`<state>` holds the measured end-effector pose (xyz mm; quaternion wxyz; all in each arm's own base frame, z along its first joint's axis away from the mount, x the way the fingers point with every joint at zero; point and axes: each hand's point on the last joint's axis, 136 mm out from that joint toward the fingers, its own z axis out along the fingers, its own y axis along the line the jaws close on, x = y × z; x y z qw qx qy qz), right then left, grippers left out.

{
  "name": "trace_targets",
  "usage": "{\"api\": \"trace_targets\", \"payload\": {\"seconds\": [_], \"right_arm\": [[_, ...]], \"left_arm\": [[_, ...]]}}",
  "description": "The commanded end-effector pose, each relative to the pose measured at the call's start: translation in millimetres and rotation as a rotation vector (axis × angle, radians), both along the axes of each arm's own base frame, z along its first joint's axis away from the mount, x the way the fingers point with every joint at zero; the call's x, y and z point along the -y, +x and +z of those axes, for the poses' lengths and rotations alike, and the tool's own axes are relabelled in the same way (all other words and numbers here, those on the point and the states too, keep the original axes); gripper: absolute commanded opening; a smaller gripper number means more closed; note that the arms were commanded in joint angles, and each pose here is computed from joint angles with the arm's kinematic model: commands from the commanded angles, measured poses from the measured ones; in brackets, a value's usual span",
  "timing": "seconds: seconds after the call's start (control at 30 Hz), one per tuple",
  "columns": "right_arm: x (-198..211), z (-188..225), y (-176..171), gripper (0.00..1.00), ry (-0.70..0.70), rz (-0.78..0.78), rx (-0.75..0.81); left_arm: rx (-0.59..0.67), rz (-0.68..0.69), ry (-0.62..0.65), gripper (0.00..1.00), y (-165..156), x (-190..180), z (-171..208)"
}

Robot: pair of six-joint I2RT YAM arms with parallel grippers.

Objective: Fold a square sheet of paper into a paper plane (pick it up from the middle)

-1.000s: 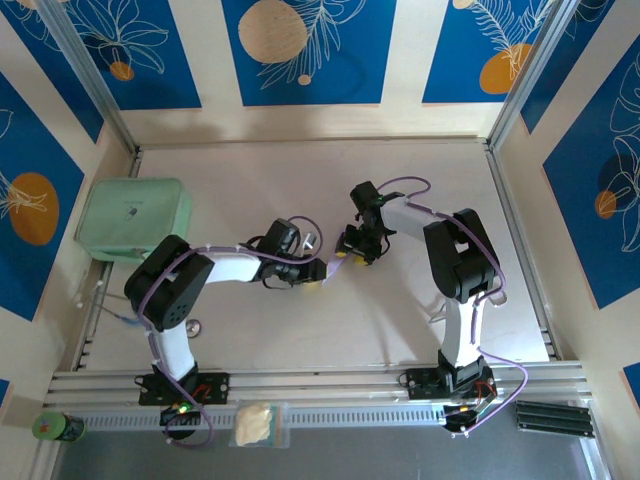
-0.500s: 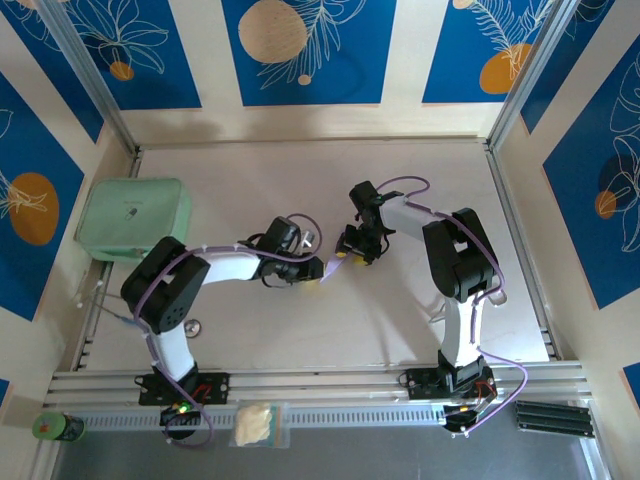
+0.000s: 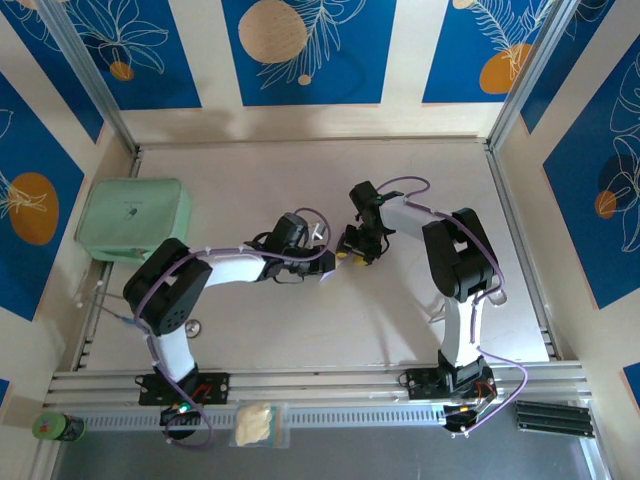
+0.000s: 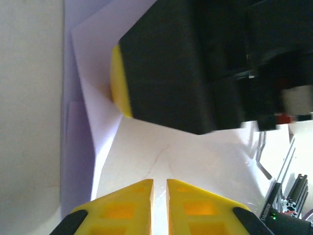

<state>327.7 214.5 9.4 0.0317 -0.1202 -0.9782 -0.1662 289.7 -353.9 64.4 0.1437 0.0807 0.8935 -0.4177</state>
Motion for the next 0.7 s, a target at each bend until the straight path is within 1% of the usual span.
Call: {"api": "trace_targets", "payload": {"seconds": [0.0,0.27,0.67], "right_arm": [[34,-71,-32,0.48,-0.179,-0.011,-0.136],[35,-72,-33,0.48,-0.187,-0.008,-0.139],[35,-75,-32,0.49,-0.194,-0.009,-0.148]], "left_arm": [[-0.006,-0.017,-0.031,0.15,3,12,3],[0.011,0.017,0.057,0.15,8,0,-13],[0.019,0.031,0.107,0.16,9,-7,-22]]}}
